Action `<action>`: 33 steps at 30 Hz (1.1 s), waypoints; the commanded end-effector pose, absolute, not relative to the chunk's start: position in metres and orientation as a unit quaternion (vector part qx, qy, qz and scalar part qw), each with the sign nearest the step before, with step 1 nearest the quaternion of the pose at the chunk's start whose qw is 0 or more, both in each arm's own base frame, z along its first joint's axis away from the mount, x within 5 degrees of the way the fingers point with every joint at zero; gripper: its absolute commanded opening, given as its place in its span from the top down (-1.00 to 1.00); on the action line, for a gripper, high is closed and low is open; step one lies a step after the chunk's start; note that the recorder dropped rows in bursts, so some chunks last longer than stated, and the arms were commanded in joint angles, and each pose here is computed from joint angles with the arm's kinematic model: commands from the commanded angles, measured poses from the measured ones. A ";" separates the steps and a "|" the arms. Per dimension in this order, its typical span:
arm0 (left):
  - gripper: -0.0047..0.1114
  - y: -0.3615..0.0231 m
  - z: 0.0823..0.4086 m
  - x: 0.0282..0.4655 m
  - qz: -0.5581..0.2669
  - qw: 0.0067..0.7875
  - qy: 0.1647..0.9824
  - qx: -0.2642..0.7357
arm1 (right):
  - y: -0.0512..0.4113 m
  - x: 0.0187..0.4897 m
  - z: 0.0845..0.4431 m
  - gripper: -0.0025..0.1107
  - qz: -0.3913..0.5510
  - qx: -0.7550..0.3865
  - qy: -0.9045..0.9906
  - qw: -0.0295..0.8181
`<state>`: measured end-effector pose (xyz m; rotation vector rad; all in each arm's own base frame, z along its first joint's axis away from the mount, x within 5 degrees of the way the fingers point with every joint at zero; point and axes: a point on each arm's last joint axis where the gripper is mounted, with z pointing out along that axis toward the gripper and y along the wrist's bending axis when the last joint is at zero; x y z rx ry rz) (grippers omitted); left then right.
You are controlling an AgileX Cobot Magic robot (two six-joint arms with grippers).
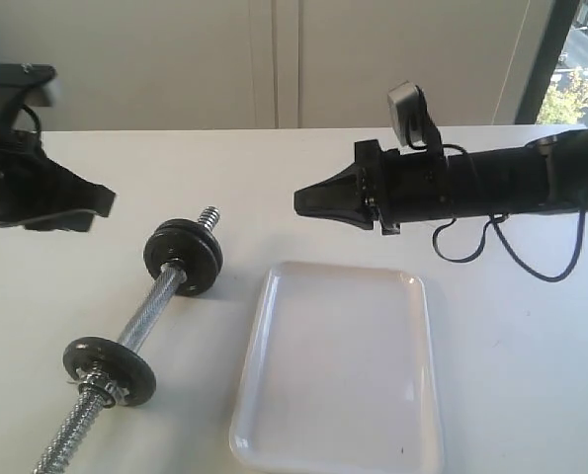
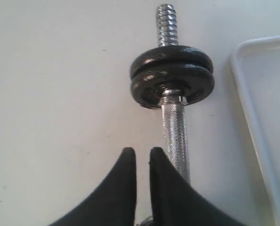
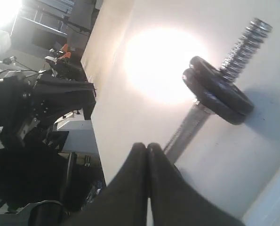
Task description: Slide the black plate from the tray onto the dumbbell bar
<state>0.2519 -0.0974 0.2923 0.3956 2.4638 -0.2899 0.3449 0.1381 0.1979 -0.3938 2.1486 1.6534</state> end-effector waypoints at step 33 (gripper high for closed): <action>0.92 -0.020 0.345 0.051 -0.146 0.521 0.837 0.077 | 0.050 0.074 0.405 0.96 0.215 -0.189 0.701 0.653</action>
